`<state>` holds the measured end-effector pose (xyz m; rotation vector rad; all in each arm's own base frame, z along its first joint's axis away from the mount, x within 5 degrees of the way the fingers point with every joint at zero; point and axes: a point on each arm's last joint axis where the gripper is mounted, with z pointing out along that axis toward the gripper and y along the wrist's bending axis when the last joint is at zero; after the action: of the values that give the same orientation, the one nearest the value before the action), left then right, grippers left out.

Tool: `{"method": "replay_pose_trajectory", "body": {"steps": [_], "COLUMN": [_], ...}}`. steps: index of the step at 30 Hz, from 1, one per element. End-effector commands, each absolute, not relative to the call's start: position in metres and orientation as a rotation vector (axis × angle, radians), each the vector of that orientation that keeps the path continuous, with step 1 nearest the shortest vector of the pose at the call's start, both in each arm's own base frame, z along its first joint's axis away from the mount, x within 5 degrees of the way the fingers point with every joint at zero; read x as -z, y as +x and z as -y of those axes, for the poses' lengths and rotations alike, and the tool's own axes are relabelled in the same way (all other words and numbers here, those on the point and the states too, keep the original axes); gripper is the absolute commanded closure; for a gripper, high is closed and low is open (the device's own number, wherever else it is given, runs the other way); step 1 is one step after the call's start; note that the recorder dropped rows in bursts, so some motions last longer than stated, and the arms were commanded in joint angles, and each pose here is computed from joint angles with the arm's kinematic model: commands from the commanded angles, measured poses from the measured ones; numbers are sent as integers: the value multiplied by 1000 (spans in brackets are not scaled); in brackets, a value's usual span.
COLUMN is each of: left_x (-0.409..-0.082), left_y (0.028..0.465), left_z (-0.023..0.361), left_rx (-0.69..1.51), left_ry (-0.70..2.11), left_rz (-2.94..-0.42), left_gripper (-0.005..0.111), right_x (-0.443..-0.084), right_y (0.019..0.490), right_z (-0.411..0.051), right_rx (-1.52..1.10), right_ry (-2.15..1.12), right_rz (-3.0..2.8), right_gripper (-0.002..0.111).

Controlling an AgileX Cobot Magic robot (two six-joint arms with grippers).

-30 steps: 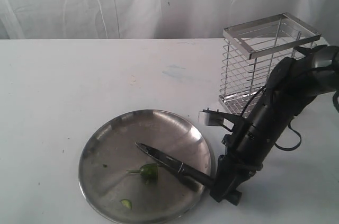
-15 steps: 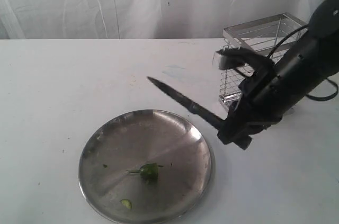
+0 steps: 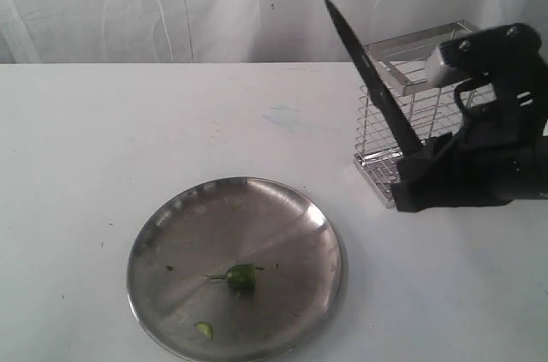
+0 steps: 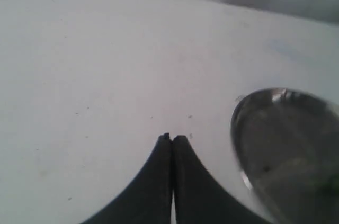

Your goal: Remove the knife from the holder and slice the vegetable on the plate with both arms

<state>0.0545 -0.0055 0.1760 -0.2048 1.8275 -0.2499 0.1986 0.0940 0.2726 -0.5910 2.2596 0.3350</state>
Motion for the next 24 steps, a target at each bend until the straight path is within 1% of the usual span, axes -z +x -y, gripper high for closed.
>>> {"method": "replay_pose_trajectory", "body": {"steps": [1,4,6,9,10,12,14,15,17,19,21,23,24], "left_x": [-183,-186,-200,-242,-255,-290,-322,-341,-373,-392,-391,-374,-362], "left_y": [56,57,58,46,39,34,41,47,67,104,148,198,219], "left_z": [6,5,2,-9,-12,-13,-7,-3,9,20,20,4,-9], "left_rx": [397,394,377,362,368,417,465,444,293,42,-184,-431,-558], "left_ry": [-351,-349,-336,-331,-338,-350,-318,-257,-46,254,443,499,453], "left_rz": [-1719,-1690,-1534,-1026,-896,-817,-875,-922,-1004,-1122,-1313,-1555,-1669], "left_gripper": [107,107,107,107,107,107,107,107,107,107,107,107,107], "right_x": [-257,-255,-257,-261,-262,-265,-266,-266,-266,-267,-267,-265,-265], "right_y": [203,203,199,193,193,192,192,192,193,194,194,193,192], "right_z": [-100,-101,-100,-99,-99,-100,-101,-102,-102,-102,-102,-101,-101], "right_rx": [-343,-370,-398,-413,-419,-450,-485,-489,-486,-481,-478,-469,-456], "right_ry": [-642,-618,-577,-583,-579,-546,-509,-511,-507,-503,-513,-535,-552], "right_rz": [-2310,-2339,-2354,-2363,-2359,-2348,-2342,-2340,-2336,-2327,-2327,-2336,-2340], "right_gripper": [108,108,108,108,108,108,108,108,108,108,108,108,108]}}
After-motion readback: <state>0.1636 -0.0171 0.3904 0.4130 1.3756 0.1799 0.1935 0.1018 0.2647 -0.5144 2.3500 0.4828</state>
